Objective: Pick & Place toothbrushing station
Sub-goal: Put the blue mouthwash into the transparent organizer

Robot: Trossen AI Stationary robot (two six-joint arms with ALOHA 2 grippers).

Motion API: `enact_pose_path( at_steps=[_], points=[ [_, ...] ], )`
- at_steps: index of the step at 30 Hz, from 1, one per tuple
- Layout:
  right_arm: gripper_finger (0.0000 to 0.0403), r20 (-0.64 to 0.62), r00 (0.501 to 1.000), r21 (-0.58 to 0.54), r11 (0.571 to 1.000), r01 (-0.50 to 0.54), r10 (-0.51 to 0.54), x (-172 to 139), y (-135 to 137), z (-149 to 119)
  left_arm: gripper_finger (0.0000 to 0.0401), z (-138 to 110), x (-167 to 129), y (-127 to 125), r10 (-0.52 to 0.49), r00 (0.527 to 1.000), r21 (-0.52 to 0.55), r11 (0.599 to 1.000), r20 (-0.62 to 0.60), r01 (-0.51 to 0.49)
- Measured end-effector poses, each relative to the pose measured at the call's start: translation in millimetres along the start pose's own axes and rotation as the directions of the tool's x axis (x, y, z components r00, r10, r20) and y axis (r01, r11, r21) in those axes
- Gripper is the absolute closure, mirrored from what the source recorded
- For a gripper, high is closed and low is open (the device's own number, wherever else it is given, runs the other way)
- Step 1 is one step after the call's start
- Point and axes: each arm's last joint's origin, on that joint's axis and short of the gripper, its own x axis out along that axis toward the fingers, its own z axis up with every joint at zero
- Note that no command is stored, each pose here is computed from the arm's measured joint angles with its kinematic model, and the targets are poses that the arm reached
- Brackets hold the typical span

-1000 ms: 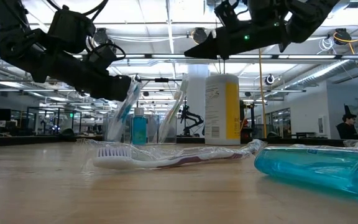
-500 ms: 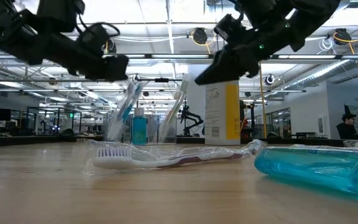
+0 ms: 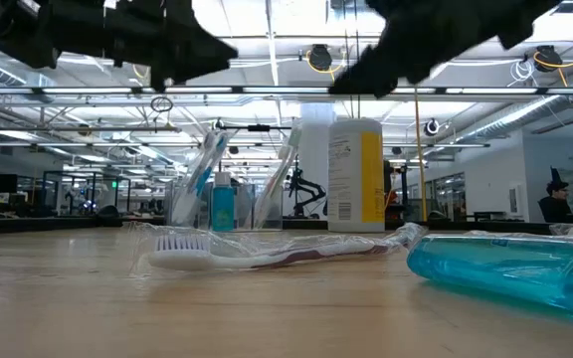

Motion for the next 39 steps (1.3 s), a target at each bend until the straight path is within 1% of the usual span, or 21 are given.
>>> enact_pose_path(
  at_steps=[2,5,6,8,10,11,13,15,17,20,22,24,27,29,31,33,35,36,37,39],
  points=[
    [0.0261,0.042,0.998,0.005,0.999,-0.046,0.046,-3,15,5,0.0256,4,3,-3,-0.042,0.999,0.001,0.999,0.009,0.042],
    [0.0261,0.134,0.984,-0.016,0.993,-0.117,0.118,-7,41,14,0.0262,13,6,-6,-0.063,0.997,-0.016,0.998,0.040,0.063],
    [0.0261,0.161,0.979,-0.031,0.992,-0.124,0.127,-8,51,15,0.0264,14,7,-6,-0.063,0.997,-0.018,0.998,0.044,0.064],
    [0.0261,0.188,0.972,-0.100,0.987,-0.125,0.142,-9,72,15,0.0265,15,7,-6,-0.064,0.997,-0.020,0.998,0.042,0.065],
    [0.0261,0.216,0.968,-0.168,0.981,-0.094,0.130,-10,93,13,0.0265,15,7,-6,-0.064,0.997,-0.022,0.998,0.043,0.065],
    [0.0261,0.241,0.964,-0.179,0.982,-0.067,0.109,-10,102,14,0.0264,15,7,-6,-0.062,0.997,-0.023,0.998,0.046,0.063],
    [0.0261,0.296,0.954,-0.163,0.987,-0.002,0.051,-8,119,21,0.0263,16,9,-4,-0.053,0.997,-0.028,0.998,0.056,0.054],
    [0.0261,0.310,0.951,-0.158,0.986,0.045,0.007,-6,133,28,0.0263,21,11,-3,-0.056,0.996,-0.030,0.998,0.071,0.059],
    [0.0261,0.300,0.954,-0.161,0.986,0.042,0.009,-1,146,39,0.0264,26,16,-4,-0.086,0.994,-0.025,0.996,0.075,0.088],
    [0.0261,0.192,0.981,-0.124,0.991,0.056,-0.031,11,163,47,0.0265,32,23,-7,-0.181,0.983,0.005,0.983,0.030,0.181],
    [0.0261,0.080,0.995,-0.079,0.994,0.070,-0.064,19,171,48,0.0265,38,29,-9,-0.218,0.976,0.024,0.976,-0.003,0.218],
    [0.0261,-0.020,0.997,-0.025,0.997,0.072,-0.073,24,178,49,0.0265,44,34,-10,-0.222,0.974,0.057,0.973,-0.039,0.224],
    [0.0261,-0.157,0.986,0.065,0.996,0.065,-0.054,26,183,48,0.0265,53,40,-12,-0.212,0.974,0.116,0.968,-0.077,0.220],
    [0.0261,-0.231,0.973,0.193,0.979,0.060,-0.014,26,184,44,0.0265,58,42,-12,-0.210,0.975,0.142,0.965,-0.079,0.219],
    [0.0261,-0.306,0.950,0.352,0.934,0.052,0.062,29,181,38,0.0265,59,43,-13,-0.209,0.973,0.148,0.964,-0.097,0.222],
    [0.0261,-0.400,0.905,0.478,0.876,0.073,0.143,30,181,30,0.0265,58,43,-13,-0.210,0.970,0.146,0.963,-0.121,0.227],
    [0.0261,-0.491,0.847,0.550,0.827,0.119,0.204,33,183,18,0.0265,54,42,-13,-0.207,0.965,0.129,0.965,-0.158,0.228],
    [0.0261,-0.524,0.819,0.572,0.809,0.136,0.232,36,187,12,0.0265,52,42,-13,-0.206,0.962,0.124,0.965,-0.179,0.229],
    [0.0261,-0.556,0.790,0.583,0.799,0.149,0.258,38,192,5,0.0265,50,42,-13,-0.203,0.958,0.124,0.965,-0.203,0.231],
    [0.0261,-0.603,0.748,0.580,0.796,0.173,0.277,41,200,-9,0.0265,47,41,-12,-0.200,0.951,0.133,0.963,-0.235,0.235]
  ],
)
